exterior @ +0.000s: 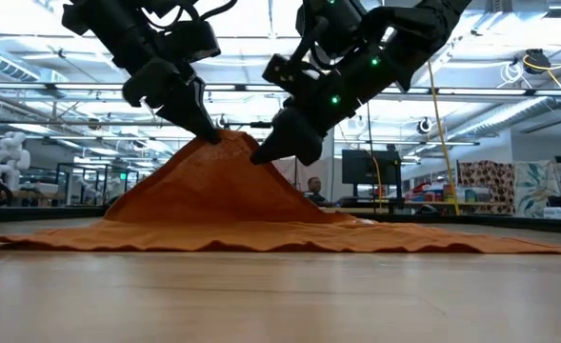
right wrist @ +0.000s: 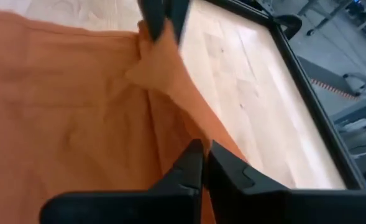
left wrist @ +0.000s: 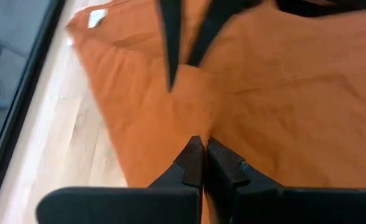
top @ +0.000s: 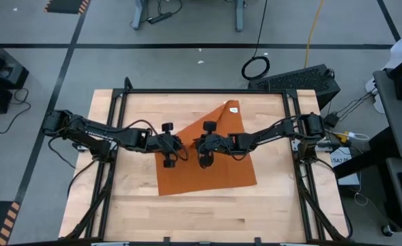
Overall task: Roll towel into tight, uniform cylinder
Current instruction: Fold the brown towel
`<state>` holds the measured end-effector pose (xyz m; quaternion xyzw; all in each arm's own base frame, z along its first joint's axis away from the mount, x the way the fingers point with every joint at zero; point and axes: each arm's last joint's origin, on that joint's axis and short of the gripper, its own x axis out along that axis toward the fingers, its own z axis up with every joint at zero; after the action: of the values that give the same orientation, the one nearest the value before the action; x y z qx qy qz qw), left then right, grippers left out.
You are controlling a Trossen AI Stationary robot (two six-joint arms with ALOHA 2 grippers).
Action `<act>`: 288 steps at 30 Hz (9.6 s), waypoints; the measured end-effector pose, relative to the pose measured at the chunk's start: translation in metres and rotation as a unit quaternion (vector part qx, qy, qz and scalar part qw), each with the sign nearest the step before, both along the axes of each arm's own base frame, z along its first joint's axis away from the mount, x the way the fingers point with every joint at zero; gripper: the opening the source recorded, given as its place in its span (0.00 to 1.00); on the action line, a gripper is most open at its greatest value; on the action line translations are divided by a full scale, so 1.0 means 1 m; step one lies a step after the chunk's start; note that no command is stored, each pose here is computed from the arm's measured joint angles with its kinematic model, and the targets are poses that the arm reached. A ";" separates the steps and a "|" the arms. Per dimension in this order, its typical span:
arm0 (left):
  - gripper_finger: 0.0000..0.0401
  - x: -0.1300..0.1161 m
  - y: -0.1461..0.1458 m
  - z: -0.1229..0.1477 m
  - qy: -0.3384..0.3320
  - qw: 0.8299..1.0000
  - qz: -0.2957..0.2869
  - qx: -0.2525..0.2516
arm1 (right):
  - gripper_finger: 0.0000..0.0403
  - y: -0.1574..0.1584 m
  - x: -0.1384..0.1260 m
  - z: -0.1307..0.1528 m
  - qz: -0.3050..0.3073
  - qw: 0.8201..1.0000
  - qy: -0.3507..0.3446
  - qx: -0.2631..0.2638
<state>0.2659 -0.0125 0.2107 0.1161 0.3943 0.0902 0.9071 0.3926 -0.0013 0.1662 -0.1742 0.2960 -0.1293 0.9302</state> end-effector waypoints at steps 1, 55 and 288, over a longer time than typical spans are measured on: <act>0.03 0.000 0.000 0.000 -0.004 1.000 0.016 -0.005 | 0.03 0.000 0.000 0.000 -0.004 1.000 -0.003 0.007; 0.59 0.016 -0.041 -0.022 -0.022 0.969 0.076 0.235 | 0.00 -0.015 0.004 0.005 -0.035 0.984 -0.077 0.156; 0.00 -0.031 -0.047 -0.011 0.045 0.963 0.111 0.240 | 0.00 -0.053 -0.160 0.083 -0.215 0.912 0.242 0.252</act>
<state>0.2347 -0.0597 0.1995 0.2898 0.4116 0.2767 0.8185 0.2325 -0.0539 0.2490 0.1074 0.5654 -0.2013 0.7927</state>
